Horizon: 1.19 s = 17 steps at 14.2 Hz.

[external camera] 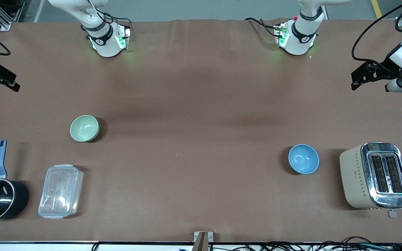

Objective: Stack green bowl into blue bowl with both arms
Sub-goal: 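Reach the left gripper to the blue bowl while the right gripper reaches the green bowl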

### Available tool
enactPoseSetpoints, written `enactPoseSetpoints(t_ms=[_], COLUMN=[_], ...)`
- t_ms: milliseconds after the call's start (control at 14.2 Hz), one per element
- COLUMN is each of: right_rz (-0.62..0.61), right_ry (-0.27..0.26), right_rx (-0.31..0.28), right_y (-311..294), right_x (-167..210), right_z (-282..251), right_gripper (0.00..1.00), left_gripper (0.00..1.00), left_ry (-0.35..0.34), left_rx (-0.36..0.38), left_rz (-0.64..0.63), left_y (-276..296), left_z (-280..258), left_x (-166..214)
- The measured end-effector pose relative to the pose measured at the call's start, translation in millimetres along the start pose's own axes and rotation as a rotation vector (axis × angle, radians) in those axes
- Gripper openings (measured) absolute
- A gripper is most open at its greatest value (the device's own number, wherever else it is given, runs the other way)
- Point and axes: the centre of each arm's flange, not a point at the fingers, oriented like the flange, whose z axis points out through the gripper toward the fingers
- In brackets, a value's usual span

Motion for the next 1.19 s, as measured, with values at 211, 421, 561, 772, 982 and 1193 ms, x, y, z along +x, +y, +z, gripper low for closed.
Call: enactPoseSetpoints(t_ms=[211,421,561,772,982,1193], right_rz=[0.004,0.004,0.005,0.005,0.007,0.024], right_ry=[-0.003,-0.004,-0.004,-0.006,-0.011,-0.058], right_rx=[0.000,0.000,0.000,0.000,-0.001,-0.007], right_y=[0.5,0.5,0.6,0.7,2.1,12.0], right_x=[0.8,0.8,0.8,0.9,0.8,6.4], right_z=[1.5,1.8,2.0,2.6,4.4,46.9], right_gripper=[1.00,1.00,1.00,1.00,1.00,1.00], left_gripper=[1.00,1.00,1.00,1.00,1.00,1.00], left_ry=[0.002,-0.014,-0.055,-0.088,-0.099,-0.072], left_rx=[0.000,-0.002,-0.006,-0.016,-0.010,0.009], left_rz=[-0.002,-0.006,-0.005,-0.002,0.010,0.022], left_y=[-0.8,-3.9,-4.3,-3.8,-0.5,-2.4], left_z=[-0.9,9.2,39.0,115.7,193.4,250.9], left_x=[0.2,7.9,24.7,64.2,87.3,97.6])
